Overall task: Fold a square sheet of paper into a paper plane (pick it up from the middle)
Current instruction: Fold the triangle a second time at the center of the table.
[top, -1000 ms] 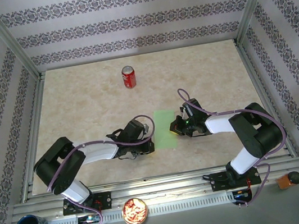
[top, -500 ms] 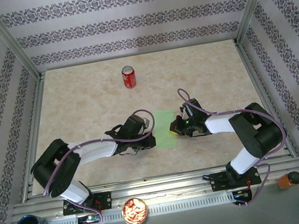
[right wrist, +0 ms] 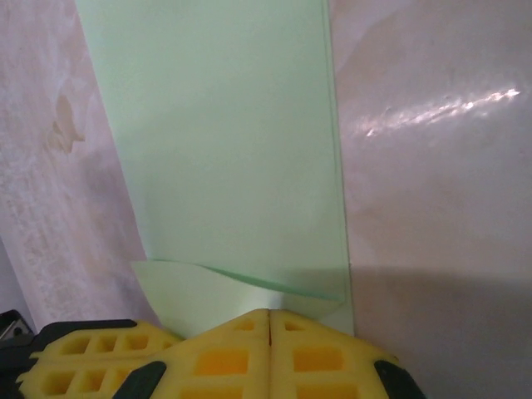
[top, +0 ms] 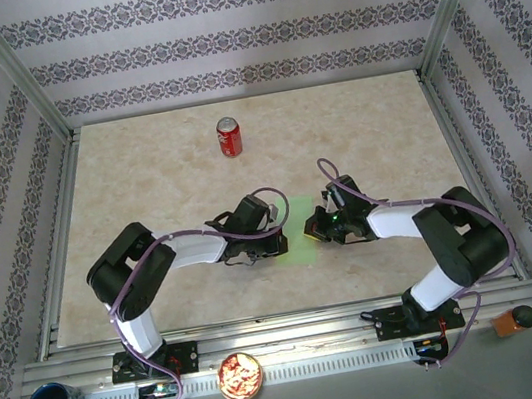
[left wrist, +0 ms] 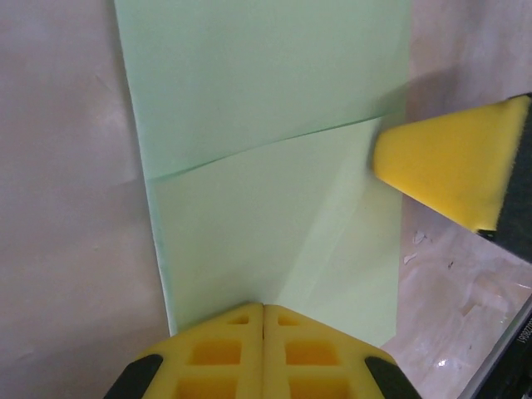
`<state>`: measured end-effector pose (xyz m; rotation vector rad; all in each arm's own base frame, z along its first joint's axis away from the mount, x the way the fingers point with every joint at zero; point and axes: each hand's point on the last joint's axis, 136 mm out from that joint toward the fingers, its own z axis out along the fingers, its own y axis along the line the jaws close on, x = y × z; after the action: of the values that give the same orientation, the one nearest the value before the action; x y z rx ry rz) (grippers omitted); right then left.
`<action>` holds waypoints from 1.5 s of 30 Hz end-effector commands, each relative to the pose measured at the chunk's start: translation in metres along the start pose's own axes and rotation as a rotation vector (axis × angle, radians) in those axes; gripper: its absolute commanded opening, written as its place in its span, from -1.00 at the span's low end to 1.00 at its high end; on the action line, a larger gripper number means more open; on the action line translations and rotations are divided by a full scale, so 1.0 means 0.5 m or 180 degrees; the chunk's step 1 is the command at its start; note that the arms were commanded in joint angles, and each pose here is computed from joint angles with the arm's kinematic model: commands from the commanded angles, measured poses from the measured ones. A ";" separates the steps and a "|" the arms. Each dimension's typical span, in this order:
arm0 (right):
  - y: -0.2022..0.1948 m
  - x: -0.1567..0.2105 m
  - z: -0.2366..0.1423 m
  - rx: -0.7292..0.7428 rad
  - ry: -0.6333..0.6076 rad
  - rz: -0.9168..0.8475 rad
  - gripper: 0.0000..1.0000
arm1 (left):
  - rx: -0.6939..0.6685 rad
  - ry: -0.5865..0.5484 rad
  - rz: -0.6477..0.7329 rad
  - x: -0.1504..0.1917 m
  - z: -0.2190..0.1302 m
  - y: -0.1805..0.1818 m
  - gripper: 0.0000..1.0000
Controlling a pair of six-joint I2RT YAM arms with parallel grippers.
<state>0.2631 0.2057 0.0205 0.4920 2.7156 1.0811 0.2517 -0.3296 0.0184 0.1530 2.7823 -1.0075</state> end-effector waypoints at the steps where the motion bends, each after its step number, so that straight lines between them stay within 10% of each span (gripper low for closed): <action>1: 0.039 0.001 -0.018 -0.0094 -0.0059 -0.0211 -1.00 | -0.0116 0.0143 -0.0104 0.037 0.011 0.048 -0.99; 24: -0.052 -0.056 -0.019 0.0187 -0.0249 0.0201 -1.00 | -0.0107 0.0117 -0.0310 0.069 0.003 0.073 -1.00; 34: 0.016 -0.048 -0.079 -0.0059 -0.0422 -0.0127 -0.92 | 0.0143 -0.0554 -0.0783 0.044 -0.026 0.016 -1.00; 45: 0.018 0.050 -0.082 -0.0100 -0.0145 -0.0183 -0.76 | 0.0110 -0.0709 -0.0067 -0.029 -0.139 -0.071 -0.49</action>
<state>0.2427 0.1978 0.0593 0.4026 2.6299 1.0870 0.2449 -0.3261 0.0965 -0.0679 2.5289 -1.0853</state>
